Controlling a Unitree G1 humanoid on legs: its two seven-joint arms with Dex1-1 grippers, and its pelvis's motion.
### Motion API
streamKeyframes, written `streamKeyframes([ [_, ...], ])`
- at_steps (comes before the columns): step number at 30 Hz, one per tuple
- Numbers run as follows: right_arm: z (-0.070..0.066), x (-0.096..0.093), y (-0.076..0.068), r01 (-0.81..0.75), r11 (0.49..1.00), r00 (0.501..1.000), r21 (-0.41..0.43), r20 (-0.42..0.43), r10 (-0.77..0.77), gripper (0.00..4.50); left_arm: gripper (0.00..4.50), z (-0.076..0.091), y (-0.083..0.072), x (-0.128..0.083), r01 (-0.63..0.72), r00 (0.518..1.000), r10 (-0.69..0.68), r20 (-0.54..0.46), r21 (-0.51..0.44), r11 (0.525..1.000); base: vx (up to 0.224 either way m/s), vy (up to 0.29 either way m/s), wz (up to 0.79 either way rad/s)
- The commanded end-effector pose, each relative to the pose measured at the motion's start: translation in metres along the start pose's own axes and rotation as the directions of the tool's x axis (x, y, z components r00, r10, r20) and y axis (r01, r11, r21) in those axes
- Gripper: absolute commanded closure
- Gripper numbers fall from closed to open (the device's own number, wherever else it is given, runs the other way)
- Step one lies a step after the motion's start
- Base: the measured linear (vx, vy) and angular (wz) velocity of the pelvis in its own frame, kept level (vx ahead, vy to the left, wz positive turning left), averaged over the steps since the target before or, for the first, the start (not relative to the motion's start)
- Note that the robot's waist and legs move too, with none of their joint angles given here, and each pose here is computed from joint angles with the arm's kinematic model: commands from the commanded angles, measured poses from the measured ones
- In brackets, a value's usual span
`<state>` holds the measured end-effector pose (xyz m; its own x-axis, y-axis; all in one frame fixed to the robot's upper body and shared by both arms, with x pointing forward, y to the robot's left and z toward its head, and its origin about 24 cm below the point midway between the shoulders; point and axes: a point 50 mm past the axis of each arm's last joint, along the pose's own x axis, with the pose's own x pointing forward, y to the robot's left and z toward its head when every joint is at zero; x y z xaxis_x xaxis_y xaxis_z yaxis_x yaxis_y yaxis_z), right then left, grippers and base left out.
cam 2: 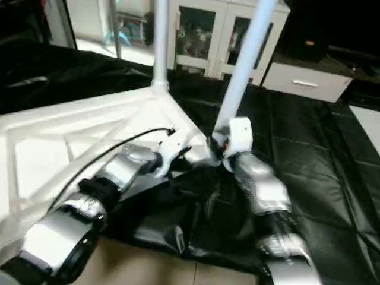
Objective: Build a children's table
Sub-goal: Rotate leg to tighten
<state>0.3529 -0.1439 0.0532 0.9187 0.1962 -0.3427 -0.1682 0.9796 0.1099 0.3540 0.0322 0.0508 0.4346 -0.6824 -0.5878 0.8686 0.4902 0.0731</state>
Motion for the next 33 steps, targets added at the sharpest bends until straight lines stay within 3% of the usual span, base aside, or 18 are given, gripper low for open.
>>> streamKeyframes([
  [1,-0.063,-0.004,-0.017,0.149,0.989,0.953,0.008,-0.269,-0.141,2.53,4.5,0.062,-0.022,0.005,0.105,0.968,-0.132,0.213,0.132,0.986,0.0,0.0,0.0],
  [5,-0.061,-0.001,-0.012,0.155,0.988,0.955,0.003,-0.258,-0.149,2.53,4.5,0.061,-0.021,0.006,0.102,0.971,-0.128,0.204,0.132,0.986,0.0,0.0,0.0],
  [8,-0.047,0.005,-0.001,0.088,0.992,0.982,0.087,-0.173,-0.072,2.53,4.5,0.055,-0.017,0.006,0.09,0.976,-0.113,0.185,0.128,0.988,0.0,0.0,0.0],
  [10,-0.04,0.006,0.003,0.04,0.994,0.992,0.1,-0.126,-0.027,2.53,4.5,0.054,-0.016,0.006,0.086,0.977,-0.108,0.183,0.124,0.989,0.0,0.0,0.0],
  [11,-0.036,0.007,0.006,0.005,0.996,0.996,0.093,-0.093,0.004,1.97,4.5,0.053,-0.015,0.006,0.084,0.978,-0.106,0.181,0.121,0.989,0.0,0.0,0.0],
  [12,-0.03,0.006,0.007,-0.015,0.997,0.998,0.077,-0.065,0.02,1.83,4.5,0.051,-0.015,0.006,0.087,0.978,-0.108,0.176,0.123,0.989,0.0,0.0,0.0],
  [20,0.006,-0.014,-0.012,-0.075,0.996,0.995,0.047,0.075,0.072,1.29,4.5,0.039,-0.011,0.002,0.133,0.978,-0.153,0.145,0.136,0.982,0.0,0.0,0.0],
  [21,0.012,-0.023,-0.018,-0.129,0.991,0.988,0.037,0.087,0.126,0.97,4.5,0.036,-0.01,0.0,0.147,0.976,-0.168,0.136,0.147,0.978,0.0,0.0,0.0],
  [23,0.015,-0.033,-0.021,-0.21,0.977,0.975,0.032,0.086,0.206,0.9,4.5,0.032,-0.01,-0.002,0.17,0.973,-0.191,0.126,0.164,0.972,0.0,0.0,0.0],
  [26,0.016,-0.055,-0.028,-0.367,0.928,0.928,-0.068,0.044,0.371,0.54,4.5,0.026,-0.011,-0.007,0.236,0.959,-0.261,0.11,0.203,0.95,0.0,0.0,0.0],
  [28,0.013,-0.074,-0.043,-0.451,0.873,0.891,-0.186,-0.038,0.453,0.44,4.5,0.017,-0.014,-0.013,0.333,0.93,-0.36,0.074,0.245,0.911,0.0,0.0,0.0],
  [33,0.008,-0.093,-0.061,-0.542,0.797,0.84,-0.267,-0.156,0.519,0.44,4.5,0.002,-0.021,-0.026,0.499,0.851,-0.526,0.011,0.3,0.813,0.0,0.0,0.0],
])
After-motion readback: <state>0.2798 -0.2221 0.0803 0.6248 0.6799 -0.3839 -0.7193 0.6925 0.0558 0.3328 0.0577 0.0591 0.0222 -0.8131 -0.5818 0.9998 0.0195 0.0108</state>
